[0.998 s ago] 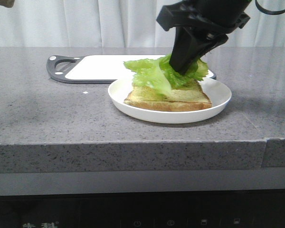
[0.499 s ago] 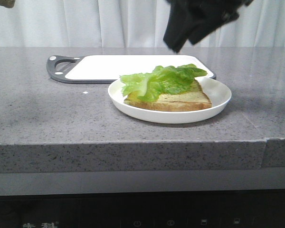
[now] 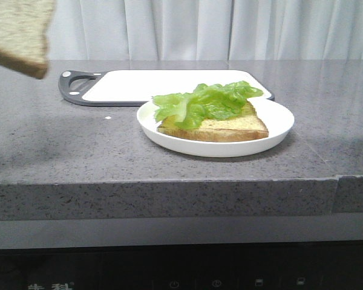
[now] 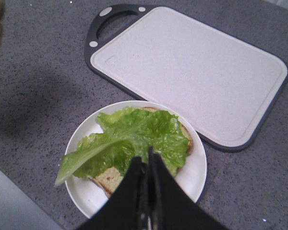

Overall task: Left arm grabs bread, right arm adds lettuce
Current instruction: 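Lower the held bread slice with the left gripper onto the lettuce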

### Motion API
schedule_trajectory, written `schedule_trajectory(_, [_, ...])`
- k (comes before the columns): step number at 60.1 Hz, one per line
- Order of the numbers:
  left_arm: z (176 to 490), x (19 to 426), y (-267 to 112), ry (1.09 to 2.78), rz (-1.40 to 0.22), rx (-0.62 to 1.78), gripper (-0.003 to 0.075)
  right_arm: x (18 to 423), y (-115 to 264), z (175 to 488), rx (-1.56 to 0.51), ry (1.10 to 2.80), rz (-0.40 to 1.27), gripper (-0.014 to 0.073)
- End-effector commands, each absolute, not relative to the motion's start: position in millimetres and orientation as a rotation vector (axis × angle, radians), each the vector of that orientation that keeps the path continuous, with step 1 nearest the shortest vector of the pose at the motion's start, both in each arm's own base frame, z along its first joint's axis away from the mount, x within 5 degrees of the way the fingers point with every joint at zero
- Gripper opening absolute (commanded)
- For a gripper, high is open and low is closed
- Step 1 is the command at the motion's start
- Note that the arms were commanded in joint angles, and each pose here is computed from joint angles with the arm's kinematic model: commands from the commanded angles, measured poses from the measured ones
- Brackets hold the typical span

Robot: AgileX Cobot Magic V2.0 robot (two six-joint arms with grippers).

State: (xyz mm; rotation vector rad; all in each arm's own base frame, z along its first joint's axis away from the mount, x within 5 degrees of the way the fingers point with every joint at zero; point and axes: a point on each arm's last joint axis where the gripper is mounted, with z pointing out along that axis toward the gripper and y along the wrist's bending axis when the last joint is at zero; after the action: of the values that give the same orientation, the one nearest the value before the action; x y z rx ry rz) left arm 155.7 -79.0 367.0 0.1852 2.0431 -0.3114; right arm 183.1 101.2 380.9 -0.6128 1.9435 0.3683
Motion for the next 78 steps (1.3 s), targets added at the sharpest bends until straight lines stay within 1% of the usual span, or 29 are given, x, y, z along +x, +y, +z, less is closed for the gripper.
schedule_trajectory(1, [391.3,165.9,-95.7,1.956,-0.491,0.160,-0.0020,157.3,86.1,394.4,-0.535,1.807,0.383,-0.0060])
schedule_trajectory(6, [397.8,175.9,-111.5,1.990,-0.587,0.187,-0.0020,139.7,74.1,389.6,-0.469,1.795,0.395,-0.0060])
schedule_trajectory(15, [407.4,198.8,-146.1,2.011,-0.792,0.274,-0.0020,108.2,46.9,383.2,-0.346,1.751,0.336,-0.0060])
schedule_trajectory(20, [407.7,219.0,-163.5,2.038,-0.930,0.298,-0.0020,96.0,37.4,377.5,-0.315,1.744,0.293,-0.0060])
schedule_trajectory(21, [410.1,221.8,-166.5,2.036,-0.982,0.291,-0.0020,94.3,36.4,376.9,-0.311,1.743,0.290,-0.0060])
schedule_trajectory(22, [407.3,227.6,-169.0,2.047,-0.992,0.318,-0.0020,92.7,35.4,376.3,-0.307,1.743,0.287,-0.0060])
schedule_trajectory(24, [408.4,234.7,-173.5,2.047,-1.074,0.314,-0.0020,89.4,33.5,375.4,-0.296,1.739,0.284,-0.0060])
schedule_trajectory(28, [403.2,253.3,-179.0,2.055,-1.193,0.342,-0.0020,85.0,31.5,374.3,-0.288,1.737,0.279,-0.0060])
schedule_trajectory(30, [397.9,263.7,-183.2,2.066,-1.282,0.339,-0.0020,83.2,31.1,373.5,-0.290,1.742,0.279,-0.0060])
schedule_trajectory(36, [379.9,287.3,-185.5,2.091,-1.389,0.295,-0.0020,82.0,31.1,371.7,-0.296,1.762,0.280,-0.0060])
schedule_trajectory(47, [341.9,313.0,-193.5,2.199,-1.396,0.231,-0.0020,82.0,31.1,370.9,-0.297,1.767,0.280,-0.0060])
schedule_trajectory(58, [311.9,324.5,-200.9,2.299,-1.426,0.230,-0.0020,82.0,31.1,370.9,-0.297,1.767,0.280,-0.0060])
schedule_trajectory(72, [306.6,325.5,-200.1,2.324,-1.377,0.261,-0.0016,82.0,31.1,371.1,-0.297,1.766,0.280,-0.0060])
schedule_trajectory(75, [305.8,325.4,-199.8,2.329,-1.364,0.272,0.0005,82.0,31.1,371.1,-0.297,1.766,0.280,-0.0060])
schedule_trajectory(78, [305.6,325.4,-199.7,2.331,-1.361,0.275,0.0049,82.0,31.1,371.1,-0.297,1.766,0.280,-0.0060])
